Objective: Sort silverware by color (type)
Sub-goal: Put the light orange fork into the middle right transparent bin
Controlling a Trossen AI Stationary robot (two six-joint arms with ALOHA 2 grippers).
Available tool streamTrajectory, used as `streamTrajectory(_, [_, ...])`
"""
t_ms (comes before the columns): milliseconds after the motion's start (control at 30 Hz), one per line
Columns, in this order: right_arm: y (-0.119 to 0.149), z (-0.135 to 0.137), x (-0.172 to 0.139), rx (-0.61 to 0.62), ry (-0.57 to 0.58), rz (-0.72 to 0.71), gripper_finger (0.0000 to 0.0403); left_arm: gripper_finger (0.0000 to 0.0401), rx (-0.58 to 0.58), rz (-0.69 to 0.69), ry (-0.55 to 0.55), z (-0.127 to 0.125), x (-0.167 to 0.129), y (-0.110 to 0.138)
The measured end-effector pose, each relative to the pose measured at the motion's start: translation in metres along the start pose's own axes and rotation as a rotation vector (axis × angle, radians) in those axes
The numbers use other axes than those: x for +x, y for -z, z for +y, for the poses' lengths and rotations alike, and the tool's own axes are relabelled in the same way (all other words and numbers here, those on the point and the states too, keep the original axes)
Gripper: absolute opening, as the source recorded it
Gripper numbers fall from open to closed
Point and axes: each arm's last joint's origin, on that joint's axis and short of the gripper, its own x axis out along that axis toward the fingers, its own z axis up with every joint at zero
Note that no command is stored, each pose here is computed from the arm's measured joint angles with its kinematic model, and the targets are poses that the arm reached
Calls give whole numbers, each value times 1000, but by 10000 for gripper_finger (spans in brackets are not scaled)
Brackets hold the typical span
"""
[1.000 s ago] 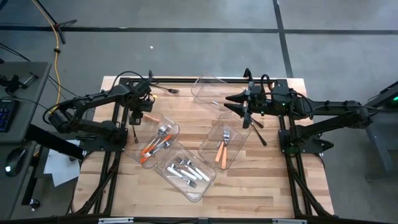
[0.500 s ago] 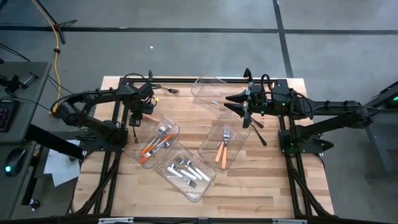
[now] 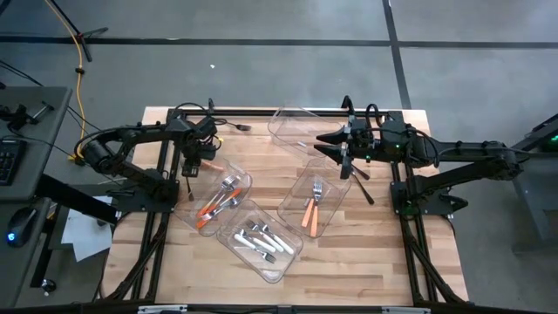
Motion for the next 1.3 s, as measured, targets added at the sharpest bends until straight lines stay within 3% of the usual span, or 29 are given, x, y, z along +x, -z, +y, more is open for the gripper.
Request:
streamTrajectory(167, [0,0,0,3,2,0,130,11,1,0,-5,0,0,0])
streamTrajectory(500, [0,0,0,11,9,-3,130,4,-22,-12,-16,4,-4,-3])
streamTrajectory(900, [0,0,0,30,8,-3,130,0,-375,-130,-129,44,-34,-4])
streamTrajectory(1100, [0,0,0,30,8,-2,130,0,-483,-207,-168,58,-56,-10])
streamTrajectory(1300, [0,0,0,30,4,-1,130,0,-554,-458,-201,65,-101,-13])
